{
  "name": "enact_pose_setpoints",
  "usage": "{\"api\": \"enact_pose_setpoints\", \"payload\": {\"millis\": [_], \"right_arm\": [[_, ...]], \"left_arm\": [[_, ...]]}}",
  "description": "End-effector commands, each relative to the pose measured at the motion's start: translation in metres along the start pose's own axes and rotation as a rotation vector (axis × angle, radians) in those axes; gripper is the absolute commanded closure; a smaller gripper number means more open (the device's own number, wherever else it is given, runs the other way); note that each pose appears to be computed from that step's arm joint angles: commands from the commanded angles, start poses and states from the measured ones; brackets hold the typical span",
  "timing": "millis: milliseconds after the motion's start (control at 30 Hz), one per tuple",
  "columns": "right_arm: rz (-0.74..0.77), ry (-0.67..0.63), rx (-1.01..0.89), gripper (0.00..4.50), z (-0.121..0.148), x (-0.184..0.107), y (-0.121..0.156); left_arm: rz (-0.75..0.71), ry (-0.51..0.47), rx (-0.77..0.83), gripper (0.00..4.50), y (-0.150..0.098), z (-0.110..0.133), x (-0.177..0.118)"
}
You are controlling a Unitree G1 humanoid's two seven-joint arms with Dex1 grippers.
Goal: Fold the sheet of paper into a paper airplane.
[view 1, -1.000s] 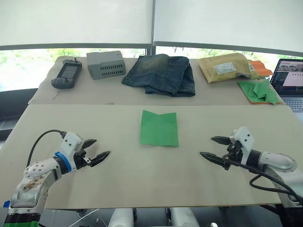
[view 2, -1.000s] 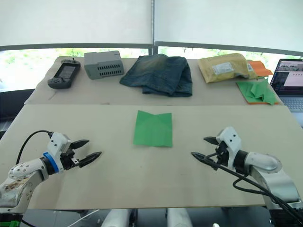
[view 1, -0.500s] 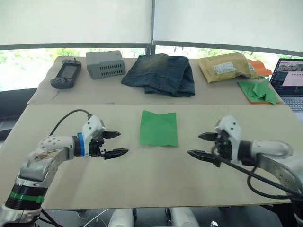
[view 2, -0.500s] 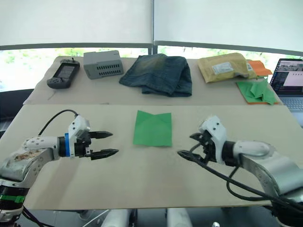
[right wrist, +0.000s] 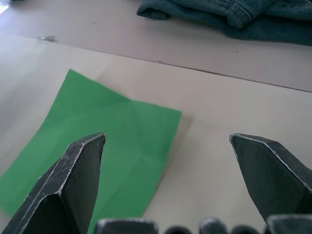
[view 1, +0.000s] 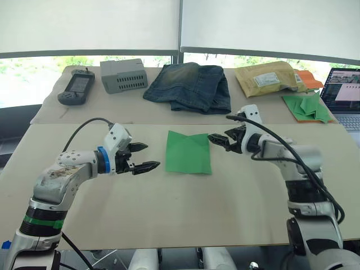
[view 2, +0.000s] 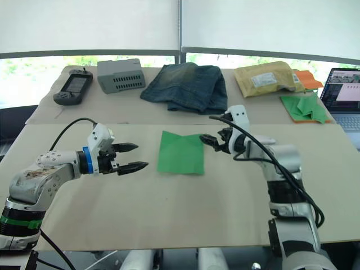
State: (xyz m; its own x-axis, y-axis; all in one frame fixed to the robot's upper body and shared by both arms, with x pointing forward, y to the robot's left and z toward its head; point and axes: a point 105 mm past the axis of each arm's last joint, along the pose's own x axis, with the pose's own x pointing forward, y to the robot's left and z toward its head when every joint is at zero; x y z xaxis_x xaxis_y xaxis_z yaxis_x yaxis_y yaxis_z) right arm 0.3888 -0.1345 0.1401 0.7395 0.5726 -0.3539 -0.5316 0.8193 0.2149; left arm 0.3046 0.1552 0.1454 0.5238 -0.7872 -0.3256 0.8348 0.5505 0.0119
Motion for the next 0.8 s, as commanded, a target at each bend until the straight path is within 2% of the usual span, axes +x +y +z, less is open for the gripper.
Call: {"api": "enact_pose_setpoints", "payload": {"millis": [33,233,300,467,733,800], "right_arm": [[0.025,-0.043,-0.026,0.00,0.008,0.010,-0.003],[0.098,-0.021,-0.030,0.00,-0.002,0.033,-0.001],[0.170,-0.023,0.019,0.00,-0.004,0.038,0.009],[0.295,0.015,0.060,1.47,-0.015,0.049,0.030],[0.371,0.041,0.072,4.30,-0.023,0.038,0.035],[0.407,0.063,0.068,4.45,-0.027,0.030,0.041]], "left_arm": [[0.011,-0.019,0.029,0.01,-0.004,0.006,-0.003],[0.063,0.012,0.037,0.01,-0.002,-0.002,-0.010],[0.068,-0.006,0.021,0.01,-0.001,0.001,-0.012],[0.076,-0.006,0.029,0.00,0.001,0.000,-0.014],[0.066,-0.015,0.025,0.00,0.000,0.000,-0.016],[0.054,-0.016,0.023,0.00,-0.001,0.000,-0.014]]}}
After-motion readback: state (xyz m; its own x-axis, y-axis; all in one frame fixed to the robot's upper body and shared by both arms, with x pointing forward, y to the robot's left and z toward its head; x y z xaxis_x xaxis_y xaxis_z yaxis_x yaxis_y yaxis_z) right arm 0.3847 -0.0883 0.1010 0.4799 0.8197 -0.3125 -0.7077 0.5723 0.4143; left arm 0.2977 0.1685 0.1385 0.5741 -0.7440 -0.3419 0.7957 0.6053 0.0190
